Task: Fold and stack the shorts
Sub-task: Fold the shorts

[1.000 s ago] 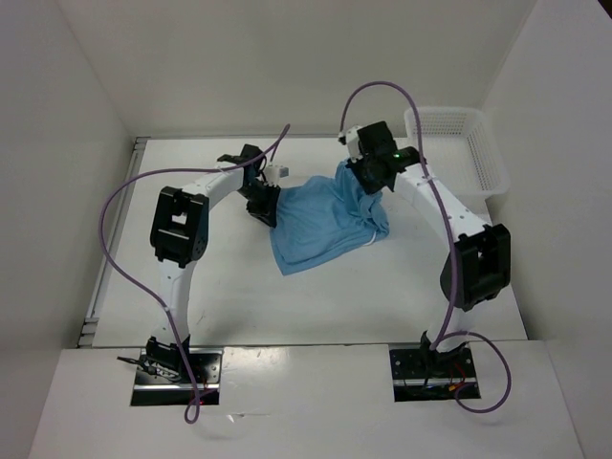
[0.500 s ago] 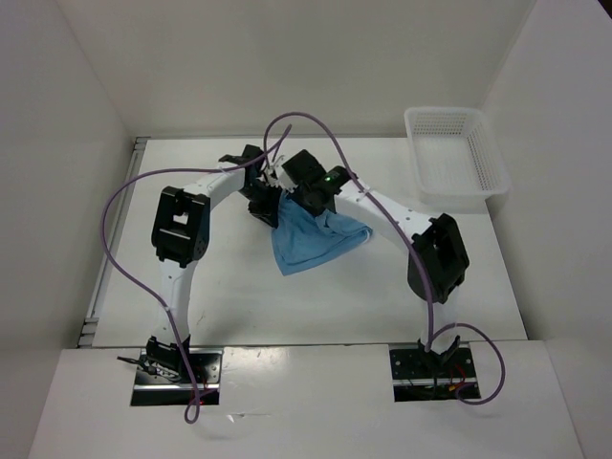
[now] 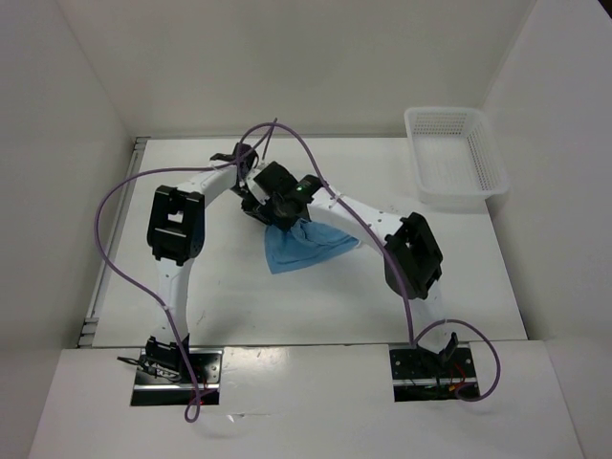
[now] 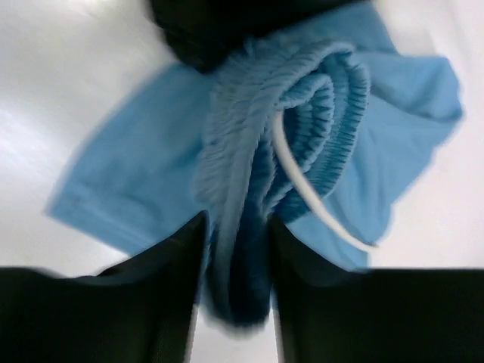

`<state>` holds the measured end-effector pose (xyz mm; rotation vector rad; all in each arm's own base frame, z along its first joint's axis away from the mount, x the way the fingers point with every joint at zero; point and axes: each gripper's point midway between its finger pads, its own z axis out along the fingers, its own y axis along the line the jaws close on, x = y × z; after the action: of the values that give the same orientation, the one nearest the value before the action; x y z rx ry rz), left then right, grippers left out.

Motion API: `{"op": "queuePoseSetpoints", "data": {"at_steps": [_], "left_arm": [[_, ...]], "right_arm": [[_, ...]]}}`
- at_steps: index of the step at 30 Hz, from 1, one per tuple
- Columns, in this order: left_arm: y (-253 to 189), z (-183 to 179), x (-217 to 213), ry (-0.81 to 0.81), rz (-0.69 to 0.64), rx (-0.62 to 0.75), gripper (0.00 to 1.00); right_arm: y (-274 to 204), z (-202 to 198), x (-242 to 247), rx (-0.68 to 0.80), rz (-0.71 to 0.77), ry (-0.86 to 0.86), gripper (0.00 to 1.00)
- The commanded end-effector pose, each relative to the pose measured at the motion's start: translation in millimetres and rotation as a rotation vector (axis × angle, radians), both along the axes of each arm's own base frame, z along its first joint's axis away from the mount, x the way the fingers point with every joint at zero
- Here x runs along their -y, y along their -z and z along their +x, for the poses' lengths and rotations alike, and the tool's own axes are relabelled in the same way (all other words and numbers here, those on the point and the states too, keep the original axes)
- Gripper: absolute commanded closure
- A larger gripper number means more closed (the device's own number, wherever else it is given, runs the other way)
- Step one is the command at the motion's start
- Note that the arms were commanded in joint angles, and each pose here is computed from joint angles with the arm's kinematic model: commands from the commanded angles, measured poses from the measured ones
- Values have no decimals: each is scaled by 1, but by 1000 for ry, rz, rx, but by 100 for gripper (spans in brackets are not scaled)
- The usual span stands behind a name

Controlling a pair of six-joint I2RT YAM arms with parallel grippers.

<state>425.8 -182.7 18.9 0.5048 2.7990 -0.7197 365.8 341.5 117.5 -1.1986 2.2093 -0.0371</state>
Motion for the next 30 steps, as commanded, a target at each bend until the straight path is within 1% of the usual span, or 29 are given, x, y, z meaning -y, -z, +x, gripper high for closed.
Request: {"op": "queuePoseSetpoints", "data": {"at_steps": [1, 2, 3, 4, 5, 6, 7, 8, 9, 10, 11, 12, 14, 15, 16, 17, 19, 20, 21, 22, 23, 25, 26, 30], "left_arm": [[21, 9, -29, -35, 133, 16, 77], [19, 11, -30, -38, 142, 20, 74], [16, 16, -35, -51, 140, 31, 69], [16, 17, -37, -55, 153, 34, 67], [18, 17, -46, -70, 175, 28, 65], [10, 24, -52, -86, 182, 52, 62], [3, 30, -62, -110, 189, 72, 55], [3, 32, -69, -124, 200, 73, 51], [-6, 35, -74, -138, 198, 85, 49], [-19, 42, -81, -157, 192, 118, 47], [-27, 46, -91, -180, 183, 125, 44], [-35, 46, -91, -183, 159, 128, 43], [-58, 47, -89, -182, 142, 161, 39], [-64, 47, -87, -180, 130, 172, 36], [-78, 46, -81, -168, 112, 191, 36], [-82, 41, -68, -141, 97, 190, 34], [-94, 34, -49, -101, 55, 198, 31], [-95, 31, -40, -82, 45, 197, 31], [-95, 26, -25, -49, 41, 198, 31], [-98, 26, -18, -35, 38, 207, 30], [-98, 24, -12, -21, 36, 207, 30], [-95, 22, -3, -1, 35, 205, 30], [-90, 20, 3, 11, 37, 193, 30], [-71, 15, 1, 14, 80, 149, 30]], "right_arm": [[-48, -33, -63, -35, 209, -161, 45], [-50, -44, -69, -70, 226, -187, 41], [-59, -52, -78, -82, 263, -215, 37], [-74, -65, -89, -106, 315, -258, 32], [-79, -69, -92, -121, 332, -277, 32], [-91, -71, -94, -116, 361, -280, 30], [-101, -71, -92, -98, 371, -290, 30], [-109, -66, -90, -58, 370, -287, 30], [-104, -63, -83, -33, 336, -284, 32], [-108, -57, -71, 20, 306, -253, 34], [-104, -52, -61, 32, 283, -240, 39], [-80, -52, -45, 5, 229, -225, 41], [-68, -38, -10, -1, 195, -161, 46], [-40, -41, 12, -53, 144, -131, 46], [-35, -28, 30, -42, 132, -105, 48], [-21, -30, 48, -58, 99, -83, 48], [-11, -19, 64, -42, 83, -58, 48], [-1, -17, 78, -45, 61, -39, 48], [3, -17, 80, -39, 46, -44, 48], [5, -14, 79, -21, 43, -63, 48], [12, -17, 80, -34, 44, -69, 47], [10, -16, 73, -29, 70, -94, 46], [9, -16, 68, -29, 92, -107, 46], [2, -31, 42, -107, 221, -166, 43]]}}
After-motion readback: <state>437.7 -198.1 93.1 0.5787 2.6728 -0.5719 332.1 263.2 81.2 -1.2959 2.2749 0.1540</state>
